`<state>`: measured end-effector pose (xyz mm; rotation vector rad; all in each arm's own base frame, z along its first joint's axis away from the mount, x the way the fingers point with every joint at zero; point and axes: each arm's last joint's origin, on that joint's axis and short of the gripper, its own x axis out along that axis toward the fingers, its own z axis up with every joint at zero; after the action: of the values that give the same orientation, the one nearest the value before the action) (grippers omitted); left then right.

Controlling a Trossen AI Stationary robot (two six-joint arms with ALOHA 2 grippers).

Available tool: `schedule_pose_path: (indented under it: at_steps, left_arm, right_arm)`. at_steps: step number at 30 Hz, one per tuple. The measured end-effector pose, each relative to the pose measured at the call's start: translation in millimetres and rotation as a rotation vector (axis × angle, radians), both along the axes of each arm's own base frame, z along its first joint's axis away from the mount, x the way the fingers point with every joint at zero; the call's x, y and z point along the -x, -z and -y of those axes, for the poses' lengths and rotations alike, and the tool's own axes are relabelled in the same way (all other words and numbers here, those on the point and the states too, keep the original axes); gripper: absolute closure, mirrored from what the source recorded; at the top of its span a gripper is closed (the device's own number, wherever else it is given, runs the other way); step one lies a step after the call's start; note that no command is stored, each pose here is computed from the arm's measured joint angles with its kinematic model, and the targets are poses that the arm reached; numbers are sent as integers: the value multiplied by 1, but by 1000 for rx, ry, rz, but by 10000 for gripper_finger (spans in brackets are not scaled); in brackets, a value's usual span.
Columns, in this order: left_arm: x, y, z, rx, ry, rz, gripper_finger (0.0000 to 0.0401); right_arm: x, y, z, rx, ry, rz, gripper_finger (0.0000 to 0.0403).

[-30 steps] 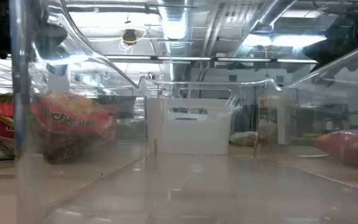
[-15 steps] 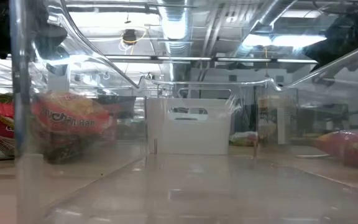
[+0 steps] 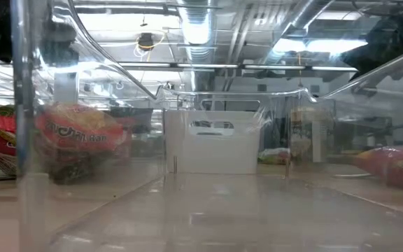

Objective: Pick & Place Food Item
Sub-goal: Put the orange seasoning pack into the top transparent bin

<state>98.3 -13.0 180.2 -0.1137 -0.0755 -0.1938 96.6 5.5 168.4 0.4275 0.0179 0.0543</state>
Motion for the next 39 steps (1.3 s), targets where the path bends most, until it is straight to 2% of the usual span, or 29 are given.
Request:
schedule_pose_path:
  at_steps: [1,3,5,8,9,10,14,16,19,21,23,26,28,33,39]
  left_arm:
    - [0,-4,0,-58,-19,56,393]
    - [2,-14,-1,-79,-31,166,393]
    - [5,-25,-1,-62,-55,279,393]
    - [14,-43,-4,35,-84,470,393]
    - [16,-49,-6,103,-127,532,393]
    - [19,-54,-9,223,-186,576,393]
    - [15,-49,-21,931,-416,613,393]
    - [6,-37,-24,1181,-527,587,393]
    - [-7,-17,-25,1397,-675,558,393]
    - [-14,-7,-25,1461,-751,557,393]
    - [-22,-4,-25,1520,-749,570,393]
    - [-35,-15,-23,1558,-684,590,393]
    - [-44,-23,-22,1530,-618,548,393]
    - [-65,-42,-19,1268,-518,392,393]
    - [-71,-90,-19,943,-560,520,393]
  right_arm:
    - [0,0,0,0,0,0,403]
    - [0,0,0,0,0,0,403]
    - [0,0,0,0,0,0,403]
    - [0,0,0,0,0,0,403]
    - [0,0,0,0,0,0,403]
    - [0,0,0,0,0,0,403]
    - [0,0,0,0,0,0,403]
    - [0,0,0,0,0,0,403]
    - [0,0,0,0,0,0,403]
    - [0,0,0,0,0,0,403]
    - [0,0,0,0,0,0,403]
    - [0,0,0,0,0,0,403]
    - [0,0,0,0,0,0,403]
    - [0,0,0,0,0,0,403]
    - [0,0,0,0,0,0,403]
